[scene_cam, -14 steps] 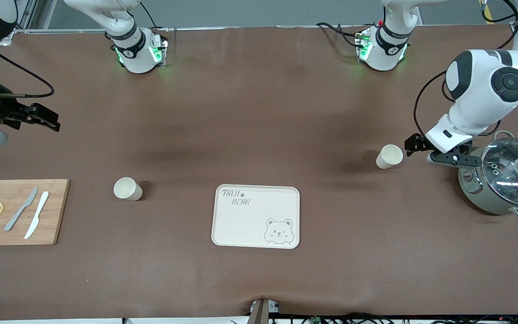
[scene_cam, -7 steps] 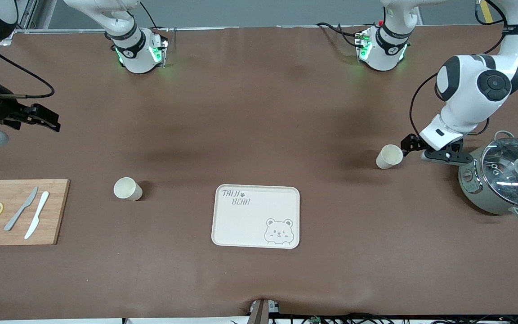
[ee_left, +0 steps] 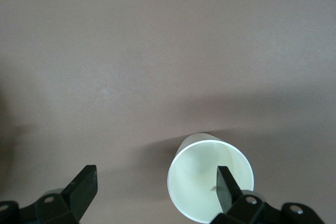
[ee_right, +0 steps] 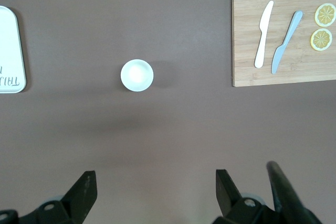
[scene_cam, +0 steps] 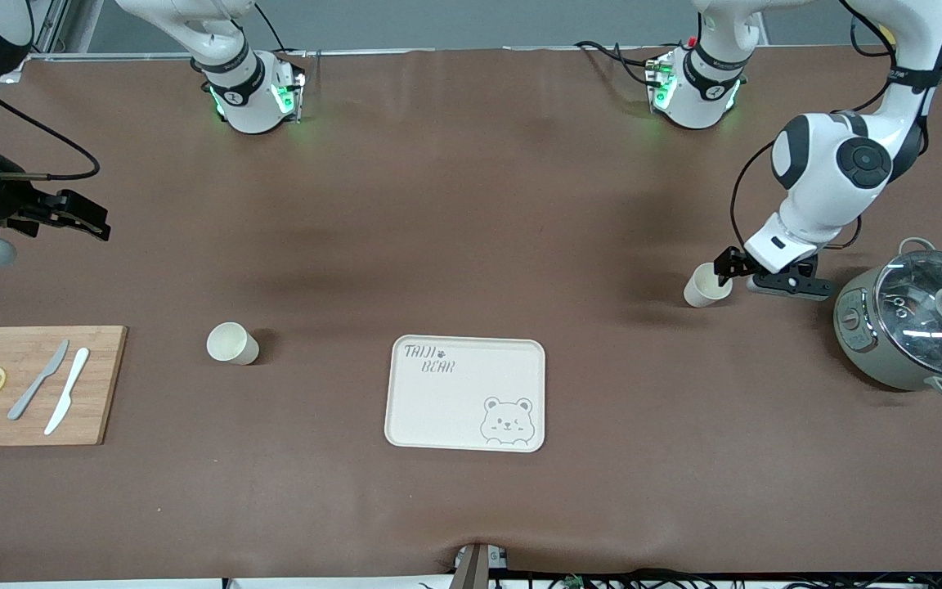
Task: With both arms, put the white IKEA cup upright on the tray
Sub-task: 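Close the left gripper on the rim of the white cup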
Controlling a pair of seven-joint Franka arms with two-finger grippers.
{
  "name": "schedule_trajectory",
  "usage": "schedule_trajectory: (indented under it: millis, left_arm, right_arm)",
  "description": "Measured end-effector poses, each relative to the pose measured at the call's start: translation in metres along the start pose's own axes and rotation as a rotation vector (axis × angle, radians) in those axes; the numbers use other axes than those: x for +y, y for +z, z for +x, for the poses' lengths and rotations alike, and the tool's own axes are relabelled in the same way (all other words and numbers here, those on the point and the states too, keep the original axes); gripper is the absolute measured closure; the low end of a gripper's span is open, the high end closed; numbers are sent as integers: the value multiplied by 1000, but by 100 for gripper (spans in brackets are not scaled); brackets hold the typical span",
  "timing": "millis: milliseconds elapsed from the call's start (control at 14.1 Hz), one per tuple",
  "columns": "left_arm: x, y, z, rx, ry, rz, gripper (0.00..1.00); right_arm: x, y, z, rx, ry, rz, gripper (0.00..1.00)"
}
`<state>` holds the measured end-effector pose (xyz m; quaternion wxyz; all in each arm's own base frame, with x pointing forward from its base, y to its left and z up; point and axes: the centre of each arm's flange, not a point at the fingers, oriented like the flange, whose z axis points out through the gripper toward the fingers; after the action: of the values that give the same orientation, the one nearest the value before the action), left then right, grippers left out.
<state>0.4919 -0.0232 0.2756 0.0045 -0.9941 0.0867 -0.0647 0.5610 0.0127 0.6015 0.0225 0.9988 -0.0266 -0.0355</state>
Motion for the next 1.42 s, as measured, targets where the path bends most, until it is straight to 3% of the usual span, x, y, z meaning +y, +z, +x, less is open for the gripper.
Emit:
schedule_trajectory:
  millis: [853,1421]
  left_arm:
    - [5,40,-11,-48,4,-21,0]
    - [9,61,-20,-43,5,-29,0]
  right_arm:
    - [0,0,0,-1,0,0,0]
    - [0,1,1,-2,0,0,0]
